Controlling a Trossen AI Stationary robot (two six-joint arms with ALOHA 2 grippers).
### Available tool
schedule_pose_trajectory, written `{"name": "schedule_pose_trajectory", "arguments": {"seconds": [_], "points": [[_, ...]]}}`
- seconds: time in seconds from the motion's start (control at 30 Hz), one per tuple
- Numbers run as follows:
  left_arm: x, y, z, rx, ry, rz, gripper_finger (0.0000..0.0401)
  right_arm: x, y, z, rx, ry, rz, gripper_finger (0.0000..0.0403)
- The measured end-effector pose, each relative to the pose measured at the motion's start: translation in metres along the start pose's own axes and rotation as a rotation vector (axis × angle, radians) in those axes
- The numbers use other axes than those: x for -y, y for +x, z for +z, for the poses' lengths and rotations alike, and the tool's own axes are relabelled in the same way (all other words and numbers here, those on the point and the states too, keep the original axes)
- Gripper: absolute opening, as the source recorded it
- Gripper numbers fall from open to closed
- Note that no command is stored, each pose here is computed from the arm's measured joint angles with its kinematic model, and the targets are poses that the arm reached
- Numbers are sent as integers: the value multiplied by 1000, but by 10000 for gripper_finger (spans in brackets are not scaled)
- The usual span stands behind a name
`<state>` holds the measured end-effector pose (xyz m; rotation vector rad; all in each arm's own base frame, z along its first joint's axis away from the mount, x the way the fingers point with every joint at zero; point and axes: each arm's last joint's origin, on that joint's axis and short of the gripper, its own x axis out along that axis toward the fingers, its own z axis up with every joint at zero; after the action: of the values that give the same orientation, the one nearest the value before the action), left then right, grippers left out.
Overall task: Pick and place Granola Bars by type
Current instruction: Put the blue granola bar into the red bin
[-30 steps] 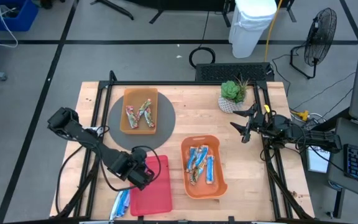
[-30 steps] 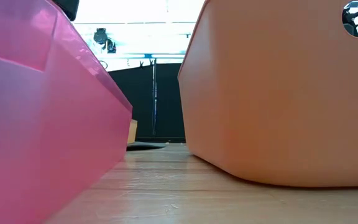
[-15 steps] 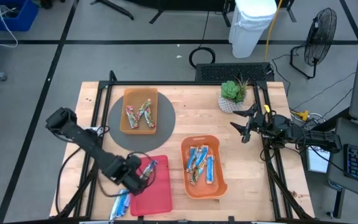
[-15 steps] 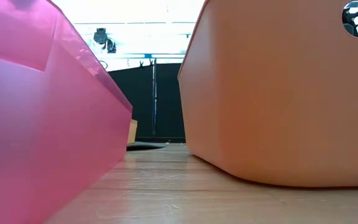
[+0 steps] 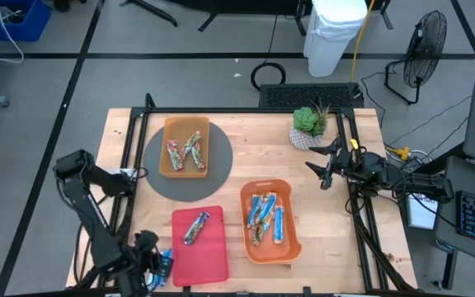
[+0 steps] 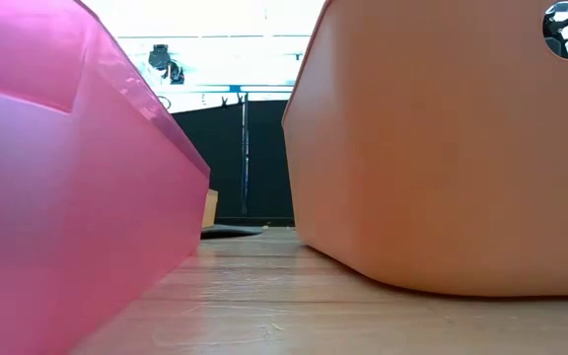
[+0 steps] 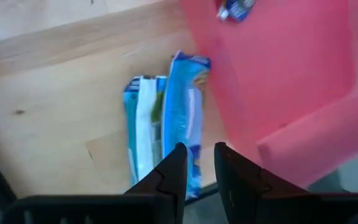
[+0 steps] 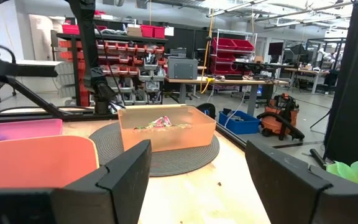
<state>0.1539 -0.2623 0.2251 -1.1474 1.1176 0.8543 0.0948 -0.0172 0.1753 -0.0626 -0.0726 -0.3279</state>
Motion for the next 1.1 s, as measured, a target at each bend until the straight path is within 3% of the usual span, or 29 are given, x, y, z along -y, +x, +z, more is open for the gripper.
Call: {"name": "schedule_pose_trajectory", "arguments": {"seconds": [0.2, 0.4, 0.67, 1.1], "points": [[0, 16, -11, -14, 37, -22, 86, 0, 0, 0, 0, 0, 0, 251], [-3, 26, -7, -14, 55, 123, 86, 0, 0, 0, 0, 0, 0, 251], [-14, 41, 3, 16, 70, 202, 86, 0, 0, 0, 0, 0, 0, 251], [-24, 73, 1, -103, 54, 107, 86, 0, 0, 0, 0, 0, 0, 251]]}}
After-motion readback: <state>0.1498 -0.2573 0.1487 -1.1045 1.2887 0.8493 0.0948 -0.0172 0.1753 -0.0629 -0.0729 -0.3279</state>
